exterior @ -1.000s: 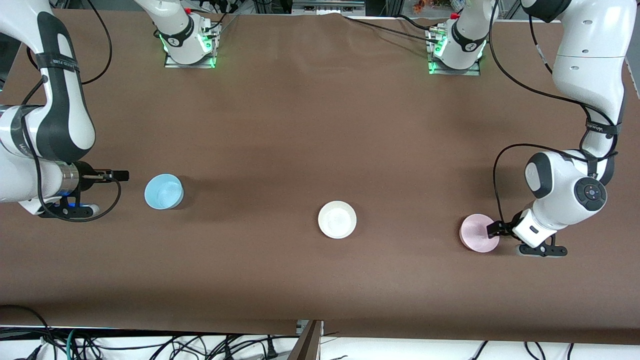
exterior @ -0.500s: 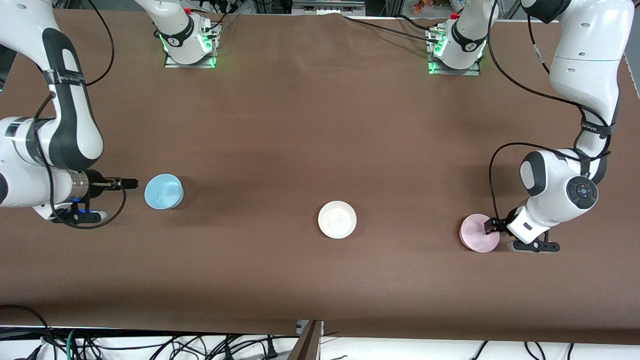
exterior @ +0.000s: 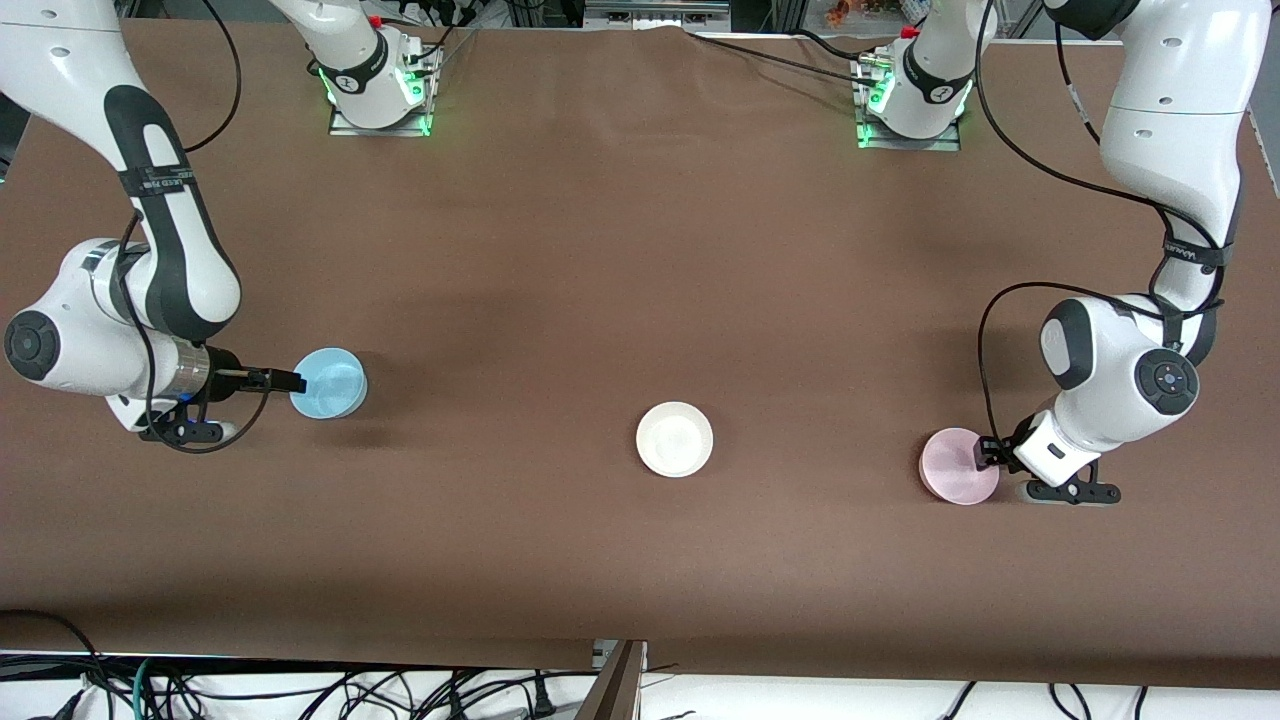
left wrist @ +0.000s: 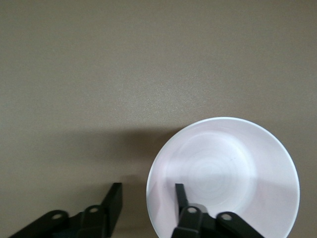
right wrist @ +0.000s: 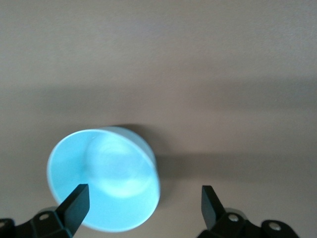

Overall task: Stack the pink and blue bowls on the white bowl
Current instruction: 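Grasp the pink bowl rim with the left gripper while the right grasps blue, then carry the pink bowl with the left gripper and lower it onto the white bowl, then open the left gripper off the pink bowl while the right gripper lifts blue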

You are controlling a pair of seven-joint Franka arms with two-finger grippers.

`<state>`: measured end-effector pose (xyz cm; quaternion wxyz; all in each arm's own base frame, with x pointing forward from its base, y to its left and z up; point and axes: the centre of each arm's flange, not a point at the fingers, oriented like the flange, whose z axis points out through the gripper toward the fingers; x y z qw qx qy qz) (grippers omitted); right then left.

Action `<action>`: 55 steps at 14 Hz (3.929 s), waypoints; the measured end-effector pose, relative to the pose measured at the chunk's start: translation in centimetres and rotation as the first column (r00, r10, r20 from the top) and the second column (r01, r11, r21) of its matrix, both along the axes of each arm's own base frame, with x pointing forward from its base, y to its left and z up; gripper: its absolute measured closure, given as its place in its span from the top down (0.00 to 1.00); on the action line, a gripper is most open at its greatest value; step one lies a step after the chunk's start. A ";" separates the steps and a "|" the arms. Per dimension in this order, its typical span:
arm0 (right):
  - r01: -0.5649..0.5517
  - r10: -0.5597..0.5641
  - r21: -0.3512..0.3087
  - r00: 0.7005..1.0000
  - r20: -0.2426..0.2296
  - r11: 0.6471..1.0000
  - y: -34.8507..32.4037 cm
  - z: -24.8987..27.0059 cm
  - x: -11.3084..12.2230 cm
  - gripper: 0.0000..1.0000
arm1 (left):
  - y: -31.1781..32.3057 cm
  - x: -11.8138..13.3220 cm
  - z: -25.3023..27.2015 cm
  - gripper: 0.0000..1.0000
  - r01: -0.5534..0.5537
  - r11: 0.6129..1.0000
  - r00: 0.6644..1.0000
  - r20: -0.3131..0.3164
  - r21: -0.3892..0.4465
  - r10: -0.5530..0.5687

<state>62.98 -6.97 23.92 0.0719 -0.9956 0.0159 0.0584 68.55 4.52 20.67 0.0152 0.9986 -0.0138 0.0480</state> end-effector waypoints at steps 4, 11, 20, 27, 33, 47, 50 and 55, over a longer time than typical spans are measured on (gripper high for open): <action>0.014 -0.016 0.060 0.999 0.029 0.998 -1.9 -1.7 -1.3 1.00 | -0.1 -0.2 -0.1 0.34 0.001 1.000 1.000 -0.004 0.000 -0.001; 0.055 -0.062 0.111 0.996 0.059 0.992 -2.4 -3.9 -1.9 1.00 | -1.1 -0.1 0.5 0.03 0.016 1.000 1.000 0.001 -0.002 -0.016; 0.050 -0.057 0.116 0.997 0.054 0.992 -1.9 -4.4 -1.9 0.41 | -8.2 0.3 6.6 0.03 -0.061 0.998 0.998 0.032 -0.023 0.062; 0.019 -0.027 0.132 0.998 0.056 0.991 0.0 -4.4 -1.7 0.04 | -24.1 -2.3 7.7 0.03 -0.330 0.940 0.944 0.002 -0.090 0.331; -0.066 0.060 0.202 0.998 0.037 0.977 5.1 -2.4 -0.4 0.03 | -32.4 -4.1 9.4 0.03 -0.510 0.848 0.858 -0.019 -0.146 0.513; -0.006 0.001 0.290 1.000 0.018 0.957 21.1 4.5 1.6 0.03 | -42.1 -7.3 7.1 0.03 -0.669 0.727 0.742 -0.084 -0.155 0.665; 0.026 -0.026 0.285 1.000 -0.003 0.958 22.2 4.5 1.4 0.03 | -42.9 -7.7 6.7 0.03 -0.686 0.712 0.727 -0.092 -0.150 0.681; 0.053 -0.050 0.282 0.999 -0.015 0.958 23.3 4.6 1.3 0.03 | -44.8 -7.8 5.6 0.03 -0.700 0.697 0.713 -0.100 -0.155 0.694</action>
